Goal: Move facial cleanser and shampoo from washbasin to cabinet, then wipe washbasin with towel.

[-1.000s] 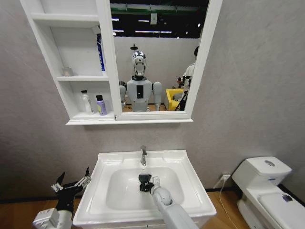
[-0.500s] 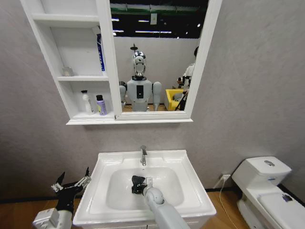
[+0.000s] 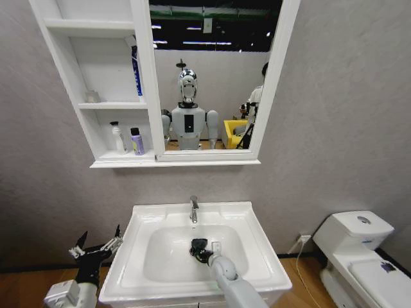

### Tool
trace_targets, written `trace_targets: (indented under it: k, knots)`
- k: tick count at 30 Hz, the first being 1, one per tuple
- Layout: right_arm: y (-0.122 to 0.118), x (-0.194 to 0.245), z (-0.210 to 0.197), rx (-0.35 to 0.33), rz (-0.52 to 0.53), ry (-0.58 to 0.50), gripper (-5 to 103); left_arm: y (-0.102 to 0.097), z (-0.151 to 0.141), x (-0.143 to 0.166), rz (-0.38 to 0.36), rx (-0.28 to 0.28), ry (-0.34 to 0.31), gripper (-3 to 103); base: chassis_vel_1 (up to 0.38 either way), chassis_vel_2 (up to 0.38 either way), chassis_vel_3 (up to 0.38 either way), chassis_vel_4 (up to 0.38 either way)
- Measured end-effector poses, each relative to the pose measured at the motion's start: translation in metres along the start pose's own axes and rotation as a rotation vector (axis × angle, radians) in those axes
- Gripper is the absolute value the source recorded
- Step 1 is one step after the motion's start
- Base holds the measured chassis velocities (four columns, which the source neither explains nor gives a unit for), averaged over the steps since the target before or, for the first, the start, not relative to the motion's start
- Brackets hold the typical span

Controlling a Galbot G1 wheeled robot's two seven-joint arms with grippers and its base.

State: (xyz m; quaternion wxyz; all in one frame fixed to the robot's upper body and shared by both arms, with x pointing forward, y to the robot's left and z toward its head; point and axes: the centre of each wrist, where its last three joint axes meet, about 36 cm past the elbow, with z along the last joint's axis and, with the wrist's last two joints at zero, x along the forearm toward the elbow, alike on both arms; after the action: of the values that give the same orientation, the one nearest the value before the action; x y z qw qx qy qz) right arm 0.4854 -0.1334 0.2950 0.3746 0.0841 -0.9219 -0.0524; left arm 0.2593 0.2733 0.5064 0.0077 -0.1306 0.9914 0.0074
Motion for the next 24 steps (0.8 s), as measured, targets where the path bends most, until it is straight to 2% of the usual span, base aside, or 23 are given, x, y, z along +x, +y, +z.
trace_targets:
  k: [2,7,10,12,13,15,16,19,24]
  knots:
    - [-0.007,0.005,-0.003,-0.001,0.016,-0.013,2,0.0,0.0,0.0,0.0,0.0,0.0,100,0.0,0.0,0.0,0.0]
    - [-0.003,0.003,-0.004,-0.004,0.011,-0.011,2,0.0,0.0,0.0,0.0,0.0,0.0,100,0.0,0.0,0.0,0.0]
    - [0.009,-0.003,-0.002,-0.008,-0.012,-0.001,2,0.0,0.0,0.0,0.0,0.0,0.0,100,0.0,0.0,0.0,0.0]
    - [0.028,-0.01,-0.002,-0.011,-0.04,0.009,2,0.0,0.0,0.0,0.0,0.0,0.0,100,0.0,0.0,0.0,0.0]
    - [0.028,-0.01,-0.002,-0.011,-0.04,0.009,2,0.0,0.0,0.0,0.0,0.0,0.0,100,0.0,0.0,0.0,0.0]
    - [0.05,-0.018,-0.003,-0.022,-0.067,0.017,2,0.0,0.0,0.0,0.0,0.0,0.0,100,0.0,0.0,0.0,0.0]
    - [0.05,-0.018,-0.003,-0.022,-0.067,0.017,2,0.0,0.0,0.0,0.0,0.0,0.0,100,0.0,0.0,0.0,0.0]
    - [0.071,-0.025,-0.009,-0.031,-0.102,0.021,2,0.0,0.0,0.0,0.0,0.0,0.0,100,0.0,0.0,0.0,0.0]
    - [0.077,-0.029,-0.015,-0.051,-0.111,0.023,2,0.0,0.0,0.0,0.0,0.0,0.0,100,0.0,0.0,0.0,0.0]
